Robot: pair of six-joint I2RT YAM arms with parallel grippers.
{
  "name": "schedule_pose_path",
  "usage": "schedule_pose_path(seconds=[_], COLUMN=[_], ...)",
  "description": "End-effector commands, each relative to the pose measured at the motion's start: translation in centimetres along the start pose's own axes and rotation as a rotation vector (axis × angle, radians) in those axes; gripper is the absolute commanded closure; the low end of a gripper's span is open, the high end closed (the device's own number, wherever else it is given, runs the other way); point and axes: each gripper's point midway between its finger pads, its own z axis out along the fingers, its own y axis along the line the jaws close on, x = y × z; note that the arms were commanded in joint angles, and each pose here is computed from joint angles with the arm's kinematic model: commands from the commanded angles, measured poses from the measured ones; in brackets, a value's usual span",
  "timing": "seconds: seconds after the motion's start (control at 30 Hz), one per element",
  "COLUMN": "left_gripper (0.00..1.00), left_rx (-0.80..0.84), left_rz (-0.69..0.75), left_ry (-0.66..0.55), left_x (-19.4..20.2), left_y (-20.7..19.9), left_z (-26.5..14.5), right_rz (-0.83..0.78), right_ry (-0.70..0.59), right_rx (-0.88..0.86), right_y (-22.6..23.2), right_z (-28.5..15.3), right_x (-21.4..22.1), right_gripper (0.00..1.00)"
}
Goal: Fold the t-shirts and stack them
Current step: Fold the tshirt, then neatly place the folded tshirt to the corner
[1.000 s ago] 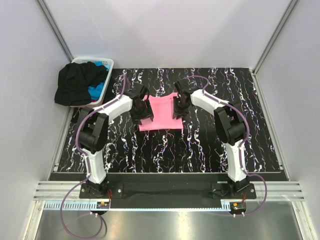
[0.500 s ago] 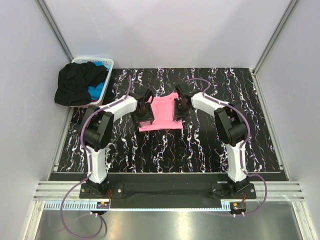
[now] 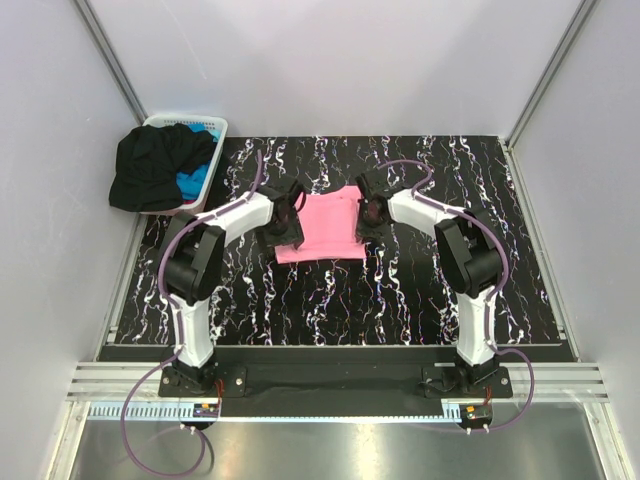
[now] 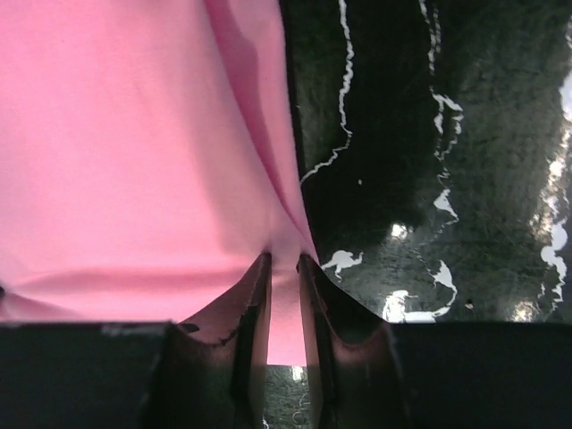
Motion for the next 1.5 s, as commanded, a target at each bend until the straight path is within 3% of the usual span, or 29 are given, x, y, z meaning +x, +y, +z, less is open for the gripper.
schedule_pose_path(seconds=[0.0, 0.27, 0.4, 0.7, 0.93, 1.13, 1.47], left_gripper=[0.28, 0.26, 0.25, 0.23, 0.21, 0.18, 0.09], left_rx=[-0.175, -0.154, -0.094, 0.216, 0.446, 0.518, 0.572], left_rz=[0.046, -0.042, -0.041, -0.033, -0.107, -0.096, -0.136], left_ry=[-0.03, -0.117, -0.123, -0.149, -0.162, -0.203, -0.169], left_x=[0.1, -2.8, -3.2, -3.7, -4.2, -5.1, -5.4], left_y=[5.3, 8.0, 7.7, 3.0, 1.4, 0.8, 0.9], left_z=[-1.6, -5.0, -6.0, -8.5, -9.7, -10.8, -10.3], right_rz=[0.014, 0.061, 0.012, -0.072, -0.067, -0.068, -0.081], right_ry=[0.064, -0.051, -0.064, -0.1, -0.031, -0.01, -0.019], right_rx=[0.246, 0.236, 0.087, -0.253, -0.487, -0.528, -0.583], right_y=[-6.7, -7.2, -4.2, 2.1, 4.0, 3.8, 4.4], right_z=[0.1, -3.9, -5.5, -8.5, -6.7, -4.4, -2.8], right_x=[2.7, -0.4, -1.7, -3.0, 0.4, 1.3, 0.2], right_gripper=[0.73, 0.64, 0.57, 0.46, 0.43, 0.41, 0.4])
